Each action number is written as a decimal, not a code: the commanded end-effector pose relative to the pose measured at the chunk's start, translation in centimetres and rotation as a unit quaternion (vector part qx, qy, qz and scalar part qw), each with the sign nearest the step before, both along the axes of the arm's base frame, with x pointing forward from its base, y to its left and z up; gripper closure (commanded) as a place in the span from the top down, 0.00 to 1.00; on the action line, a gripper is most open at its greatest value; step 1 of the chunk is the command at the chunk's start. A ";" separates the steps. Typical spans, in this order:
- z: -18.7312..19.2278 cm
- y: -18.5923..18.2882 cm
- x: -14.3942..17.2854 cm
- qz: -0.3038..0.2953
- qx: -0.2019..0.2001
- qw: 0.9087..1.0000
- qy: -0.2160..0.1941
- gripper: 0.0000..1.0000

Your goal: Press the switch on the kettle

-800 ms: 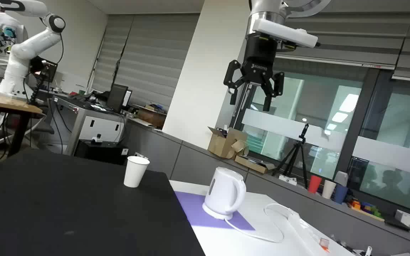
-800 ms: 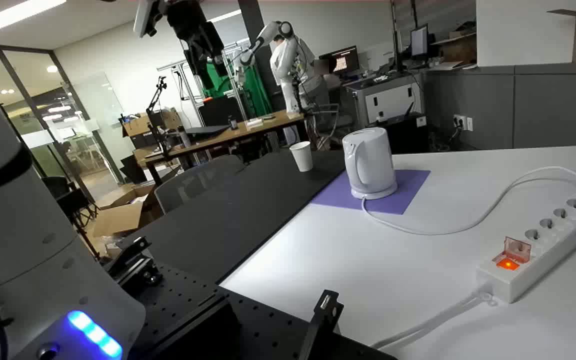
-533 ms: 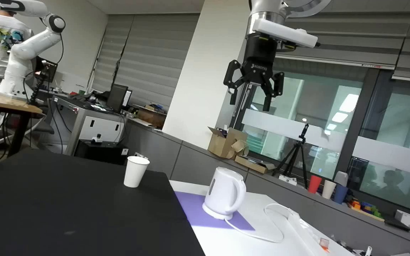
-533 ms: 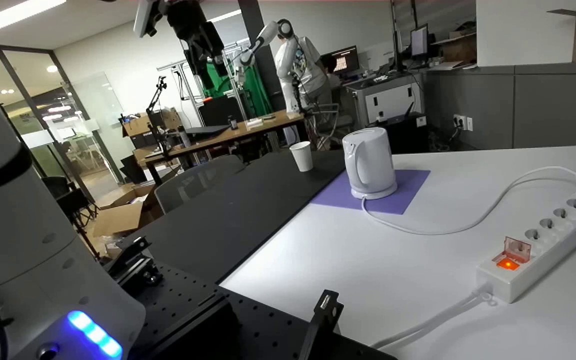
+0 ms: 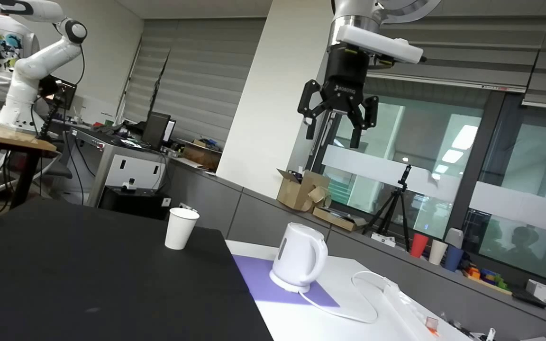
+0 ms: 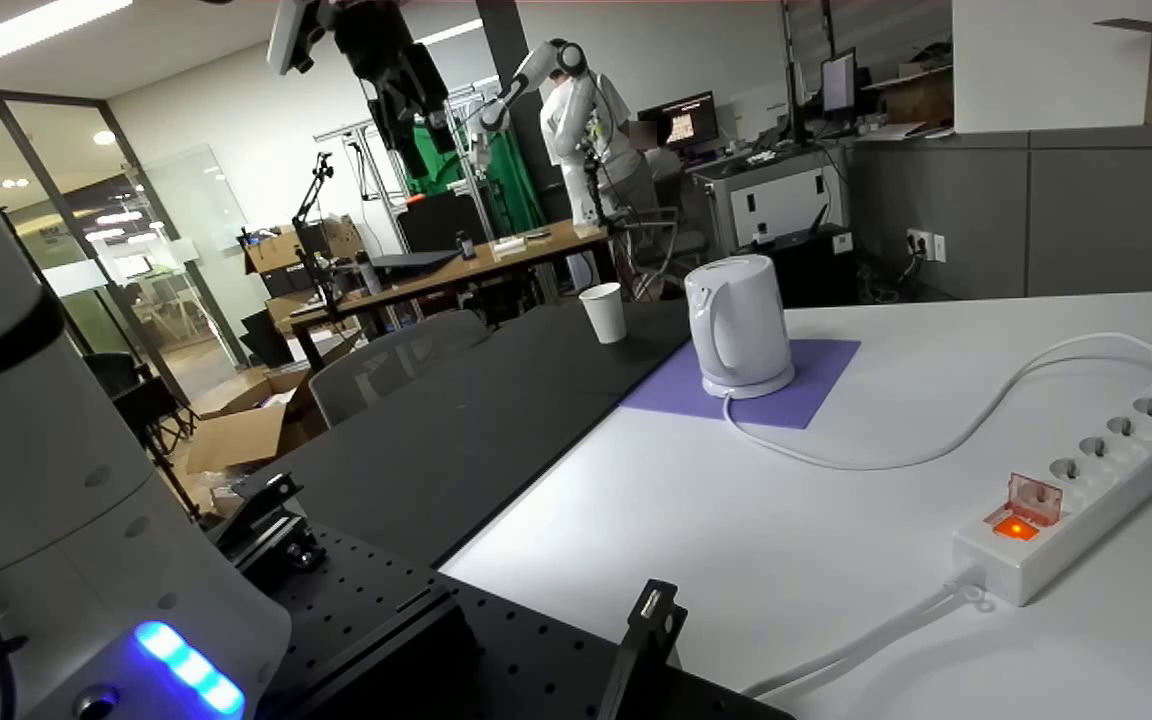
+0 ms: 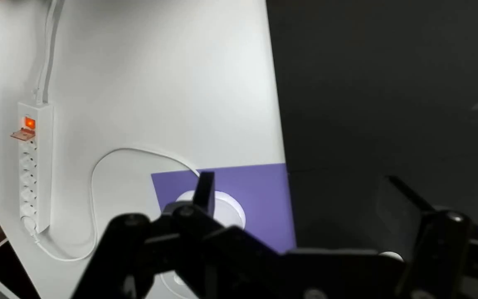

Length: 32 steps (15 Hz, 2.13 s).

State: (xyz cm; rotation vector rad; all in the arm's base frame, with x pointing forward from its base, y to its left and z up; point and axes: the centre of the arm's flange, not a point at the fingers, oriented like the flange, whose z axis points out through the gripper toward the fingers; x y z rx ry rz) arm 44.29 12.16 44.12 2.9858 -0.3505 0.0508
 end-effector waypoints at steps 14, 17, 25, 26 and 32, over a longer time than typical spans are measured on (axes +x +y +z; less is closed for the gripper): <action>-4.0 -12.5 6.3 -0.007 -0.025 0.998 -0.052 0.45; -5.3 -14.9 8.0 -0.016 -0.031 0.999 -0.037 0.25; -7.8 -19.2 9.8 -0.046 -0.013 0.999 -0.018 0.01; -8.2 -19.3 9.8 -0.046 -0.013 0.999 -0.016 0.01; -8.1 -18.7 9.8 -0.041 -0.013 0.999 -0.016 0.01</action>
